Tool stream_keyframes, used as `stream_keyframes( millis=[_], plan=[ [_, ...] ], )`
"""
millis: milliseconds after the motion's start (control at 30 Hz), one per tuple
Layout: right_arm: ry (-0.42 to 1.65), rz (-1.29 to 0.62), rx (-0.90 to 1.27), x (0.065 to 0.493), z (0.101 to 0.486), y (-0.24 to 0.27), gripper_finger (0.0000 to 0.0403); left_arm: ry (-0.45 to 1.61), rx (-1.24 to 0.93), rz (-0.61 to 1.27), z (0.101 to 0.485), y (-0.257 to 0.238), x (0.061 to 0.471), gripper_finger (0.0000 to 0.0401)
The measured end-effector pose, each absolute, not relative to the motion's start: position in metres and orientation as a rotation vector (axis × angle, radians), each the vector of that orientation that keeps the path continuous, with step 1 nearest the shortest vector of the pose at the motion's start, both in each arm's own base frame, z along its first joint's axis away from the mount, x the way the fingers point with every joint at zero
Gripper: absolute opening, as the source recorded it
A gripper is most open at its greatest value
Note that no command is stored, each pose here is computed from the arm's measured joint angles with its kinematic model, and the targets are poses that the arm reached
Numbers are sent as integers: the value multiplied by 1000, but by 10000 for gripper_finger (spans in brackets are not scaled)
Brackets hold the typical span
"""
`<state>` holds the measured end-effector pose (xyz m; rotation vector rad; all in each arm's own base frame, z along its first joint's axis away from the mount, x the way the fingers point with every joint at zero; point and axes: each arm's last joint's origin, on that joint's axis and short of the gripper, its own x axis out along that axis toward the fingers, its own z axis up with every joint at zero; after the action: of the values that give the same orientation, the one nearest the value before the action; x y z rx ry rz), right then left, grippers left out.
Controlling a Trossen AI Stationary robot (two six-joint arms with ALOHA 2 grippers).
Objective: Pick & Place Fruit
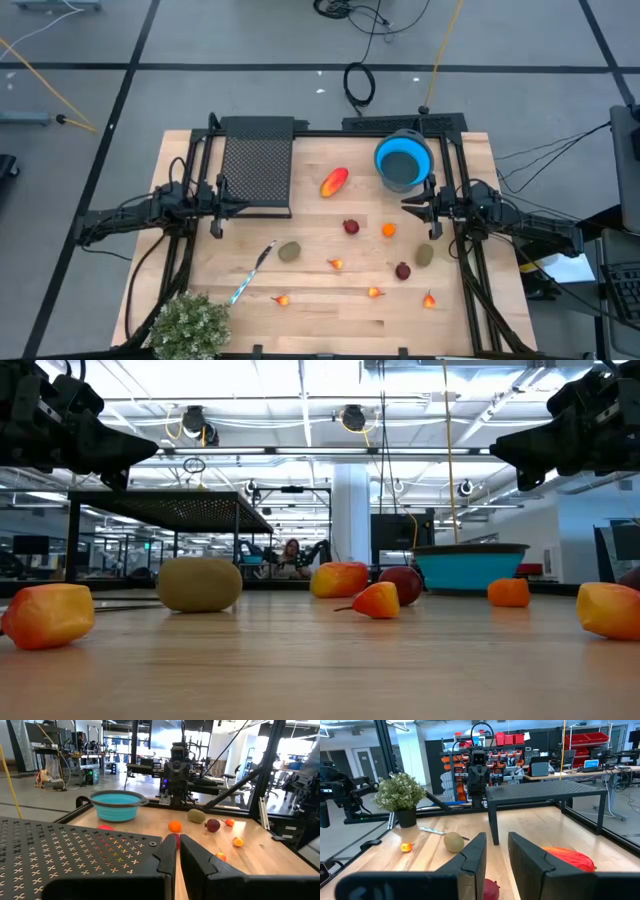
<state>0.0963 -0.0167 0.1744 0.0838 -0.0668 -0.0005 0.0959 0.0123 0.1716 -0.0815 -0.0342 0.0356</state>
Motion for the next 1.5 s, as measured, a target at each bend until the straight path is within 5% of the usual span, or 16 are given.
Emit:
stream_keyframes(
  millis=[1300, 1500],
  plan=[
    [-68, -28, 80, 96, 174, -17, 73, -34, -82, 35, 172, 12, 96, 24],
    [-71, -24, 233, 96, 174, -18, 73, -34, -82, 35, 172, 12, 96, 24]
  ],
)
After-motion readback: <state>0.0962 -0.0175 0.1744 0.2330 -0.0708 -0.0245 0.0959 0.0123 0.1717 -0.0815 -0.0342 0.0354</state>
